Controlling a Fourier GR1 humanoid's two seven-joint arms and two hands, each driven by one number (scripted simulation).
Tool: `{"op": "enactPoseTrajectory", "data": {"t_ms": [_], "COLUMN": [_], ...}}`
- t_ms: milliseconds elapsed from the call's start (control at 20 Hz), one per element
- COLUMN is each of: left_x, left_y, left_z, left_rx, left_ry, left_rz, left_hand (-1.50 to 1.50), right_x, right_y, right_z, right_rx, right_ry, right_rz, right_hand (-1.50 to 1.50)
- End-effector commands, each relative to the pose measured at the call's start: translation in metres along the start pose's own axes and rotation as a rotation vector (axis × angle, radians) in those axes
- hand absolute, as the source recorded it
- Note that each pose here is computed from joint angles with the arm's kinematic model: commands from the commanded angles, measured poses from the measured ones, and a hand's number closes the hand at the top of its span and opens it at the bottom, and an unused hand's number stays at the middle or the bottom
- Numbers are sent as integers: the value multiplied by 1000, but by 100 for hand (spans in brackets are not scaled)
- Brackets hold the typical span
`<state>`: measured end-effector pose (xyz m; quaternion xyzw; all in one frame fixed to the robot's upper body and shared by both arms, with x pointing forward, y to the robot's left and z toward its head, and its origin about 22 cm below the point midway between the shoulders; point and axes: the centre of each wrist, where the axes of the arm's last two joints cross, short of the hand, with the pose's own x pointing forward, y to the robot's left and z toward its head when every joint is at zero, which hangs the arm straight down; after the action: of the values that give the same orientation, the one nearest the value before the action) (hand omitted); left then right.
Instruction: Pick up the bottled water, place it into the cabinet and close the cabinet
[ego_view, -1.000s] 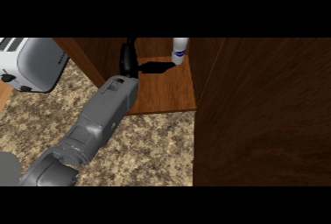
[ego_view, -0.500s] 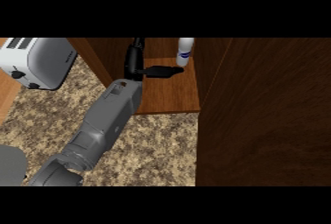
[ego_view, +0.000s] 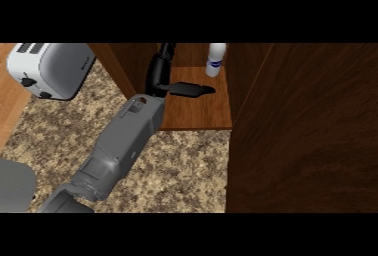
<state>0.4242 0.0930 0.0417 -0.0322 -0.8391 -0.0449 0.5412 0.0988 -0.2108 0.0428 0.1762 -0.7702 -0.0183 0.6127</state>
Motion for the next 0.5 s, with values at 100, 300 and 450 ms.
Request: {"op": "enactPoseTrajectory", "data": {"t_ms": [100,300,450], "left_x": [-20,-12,-4], "left_y": [28,23,9], "left_z": [34,46,57], "left_rx": [66,46,52], "left_ry": [41,57,73], "left_rz": [119,186,244], "left_hand": [-150,-150,-150], "right_x": [5,-3,3], "right_y": [0,4,8], "right_z": [-3,3,-7], "right_rx": [-8,-20,-23], "right_ry": [10,16,1], "right_rz": [20,3,-3], "right_hand": [-150,-150,-150]}}
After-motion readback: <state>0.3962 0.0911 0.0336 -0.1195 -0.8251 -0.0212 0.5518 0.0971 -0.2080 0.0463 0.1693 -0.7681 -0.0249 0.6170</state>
